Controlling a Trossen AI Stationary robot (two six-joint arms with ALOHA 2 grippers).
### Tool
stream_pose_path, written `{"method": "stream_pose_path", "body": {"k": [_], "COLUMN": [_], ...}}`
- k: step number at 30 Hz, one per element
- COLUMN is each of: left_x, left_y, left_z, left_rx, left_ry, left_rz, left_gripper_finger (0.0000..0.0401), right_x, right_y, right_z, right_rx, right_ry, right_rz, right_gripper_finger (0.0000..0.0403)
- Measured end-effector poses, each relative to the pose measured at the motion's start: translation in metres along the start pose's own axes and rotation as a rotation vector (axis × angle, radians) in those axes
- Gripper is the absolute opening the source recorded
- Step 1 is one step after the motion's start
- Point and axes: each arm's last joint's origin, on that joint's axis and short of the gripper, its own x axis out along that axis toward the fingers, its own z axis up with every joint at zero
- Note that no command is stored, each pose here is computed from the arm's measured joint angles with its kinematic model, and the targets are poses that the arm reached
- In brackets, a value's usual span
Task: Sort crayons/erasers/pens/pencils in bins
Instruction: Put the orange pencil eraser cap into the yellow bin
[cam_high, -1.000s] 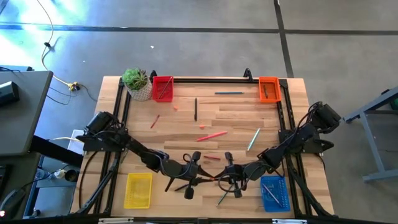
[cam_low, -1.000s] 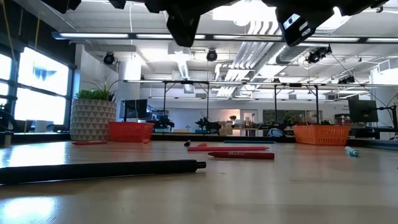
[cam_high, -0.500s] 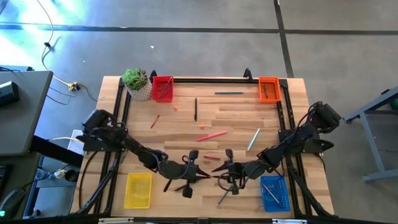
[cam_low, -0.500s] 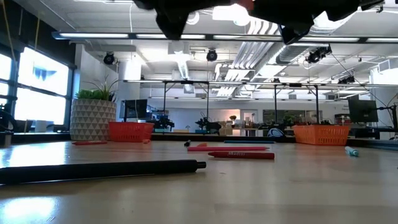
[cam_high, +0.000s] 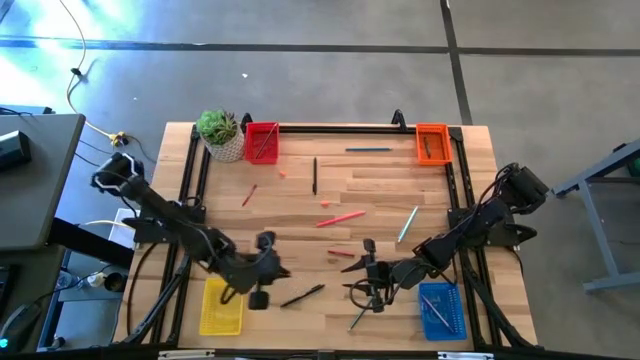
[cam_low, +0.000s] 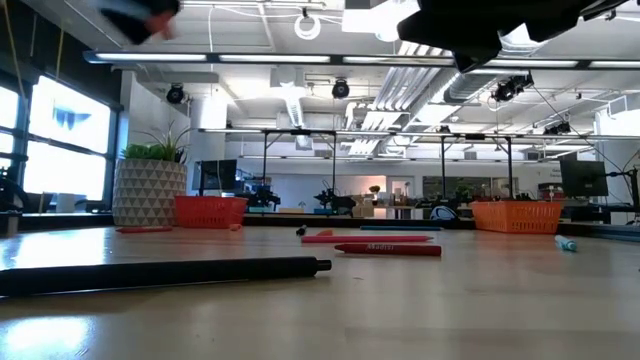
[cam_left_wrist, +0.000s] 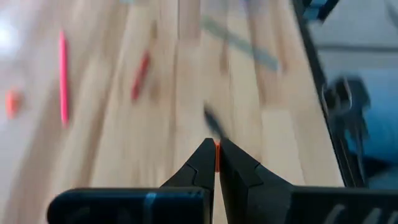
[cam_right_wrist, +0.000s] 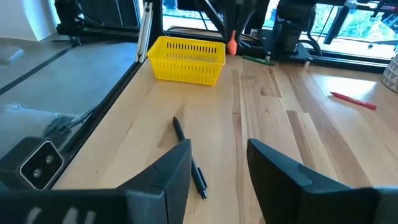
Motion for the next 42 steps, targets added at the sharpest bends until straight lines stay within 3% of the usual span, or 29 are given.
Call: {"method": "stream_pose_path", "body": {"k": [7, 11, 17, 22, 29, 42], "left_x": [-0.025, -0.035, -0.042, -0.033, -0.019, -0.017], "left_y": [-0.017, -0.025, -0.031, -0.022, -0.015, -0.012], "left_z": [-0.047, -0.066, -0.081, -0.104, -0.125, -0.129], "left_rx": [-0.091, -0.139, -0.190, -0.225, -0.258, -0.269], "left_ry": [0.331, 0.439, 0.477, 0.515, 0.514, 0.499], "left_rz": [0.002, 0.038, 0.061, 0.105, 0.085, 0.098], "left_gripper_finger": [0.0000, 0.0000, 0.0000, 0.0000, 0.0000, 0.0016], "right_x": [0.000, 0.000, 0.000, 0.000, -0.001, -0.001], "right_y": [0.000, 0.000, 0.000, 0.000, 0.001, 0.001], "right_z": [-0.001, -0.002, -0.002, -0.002, -0.003, -0.002], "right_rx": [-0.006, -0.009, -0.009, -0.004, 0.004, 0.004], "right_ry": [0.012, 0.018, 0.019, 0.024, 0.025, 0.025], "right_rz": [-0.001, 0.000, 0.005, 0.007, 0.012, 0.012], "right_gripper_finger": [0.0099, 0.0073, 0.0040, 0.0019, 0.0002, 0.0000]}}
